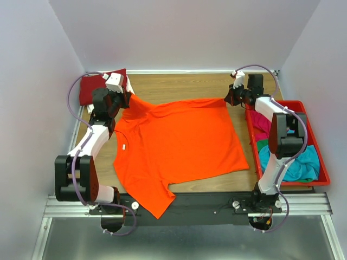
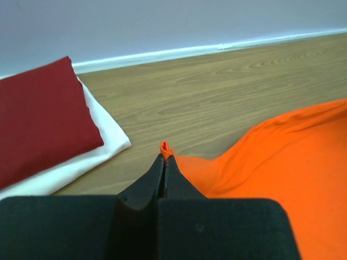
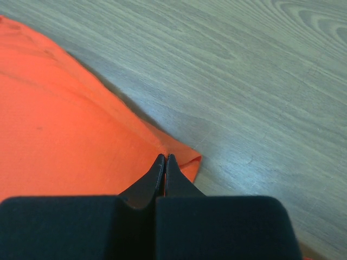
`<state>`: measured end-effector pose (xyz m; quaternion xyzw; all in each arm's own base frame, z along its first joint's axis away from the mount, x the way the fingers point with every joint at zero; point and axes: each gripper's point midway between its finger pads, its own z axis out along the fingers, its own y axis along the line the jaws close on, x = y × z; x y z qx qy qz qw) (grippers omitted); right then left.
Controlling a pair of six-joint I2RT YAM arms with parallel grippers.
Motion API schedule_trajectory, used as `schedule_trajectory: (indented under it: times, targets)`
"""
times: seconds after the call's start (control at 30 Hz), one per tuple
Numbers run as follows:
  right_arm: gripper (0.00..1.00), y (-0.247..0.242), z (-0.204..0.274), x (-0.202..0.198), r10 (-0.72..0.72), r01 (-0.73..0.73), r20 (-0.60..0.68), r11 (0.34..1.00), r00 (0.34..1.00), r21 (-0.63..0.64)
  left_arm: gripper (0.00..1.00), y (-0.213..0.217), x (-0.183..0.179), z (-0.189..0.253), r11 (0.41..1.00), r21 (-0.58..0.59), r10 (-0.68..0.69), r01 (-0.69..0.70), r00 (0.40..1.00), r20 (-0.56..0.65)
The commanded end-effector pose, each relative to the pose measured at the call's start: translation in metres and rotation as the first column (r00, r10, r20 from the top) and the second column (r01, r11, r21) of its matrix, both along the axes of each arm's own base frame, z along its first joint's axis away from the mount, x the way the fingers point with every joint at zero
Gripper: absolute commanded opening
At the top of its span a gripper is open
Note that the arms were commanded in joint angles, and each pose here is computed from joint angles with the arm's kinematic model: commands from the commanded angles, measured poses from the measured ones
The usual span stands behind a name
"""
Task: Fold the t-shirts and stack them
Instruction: Fold the tshirt
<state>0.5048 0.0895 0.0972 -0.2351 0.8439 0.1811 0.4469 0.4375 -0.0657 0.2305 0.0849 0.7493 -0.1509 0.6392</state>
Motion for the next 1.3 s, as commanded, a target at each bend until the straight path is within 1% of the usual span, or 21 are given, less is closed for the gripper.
schedule_trajectory:
  times: [0.0, 0.2, 0.4, 0.53, 0.73, 1.0, 1.27]
  targets:
    - [0.01, 0.002, 0.019, 0.002, 0.01, -0.01, 0.047, 1.0, 0.999, 0.004, 0.0, 0.003, 0.012, -0.01, 1.0, 0.014, 0.002, -0.001, 1.0, -0.031]
    - [0.01, -0.002, 0.014, -0.003, 0.012, -0.011, 0.049, 1.0, 0.999, -0.025, 0.0, 0.002, 0.01, -0.012, 1.0, 0.015, -0.001, 0.002, 0.999, -0.038]
    - [0.0, -0.011, 0.008, -0.002, -0.03, 0.033, 0.042, 0.998, 0.999, -0.057, 0.0, 0.005, -0.012, -0.016, 1.0, 0.009, 0.018, -0.018, 0.998, -0.055]
    - [0.01, -0.014, 0.001, -0.001, -0.047, 0.048, 0.028, 0.996, 0.999, -0.068, 0.0, 0.009, -0.023, -0.009, 0.999, 0.014, 0.039, -0.039, 0.998, -0.047]
    - [0.01, -0.018, -0.007, -0.002, -0.063, 0.064, 0.013, 0.994, 0.998, -0.085, 0.0, 0.013, -0.028, -0.018, 0.998, 0.03, 0.061, -0.059, 0.995, -0.078]
    - [0.01, -0.025, -0.016, -0.001, -0.101, 0.1, 0.0, 0.989, 0.995, -0.113, 0.0, 0.018, -0.033, -0.018, 0.996, 0.037, 0.088, -0.085, 0.992, -0.092]
    - [0.01, -0.028, -0.022, -0.001, -0.117, 0.114, -0.011, 0.986, 0.993, -0.124, 0.0, 0.021, -0.054, -0.007, 0.994, 0.029, 0.108, -0.106, 0.992, -0.069]
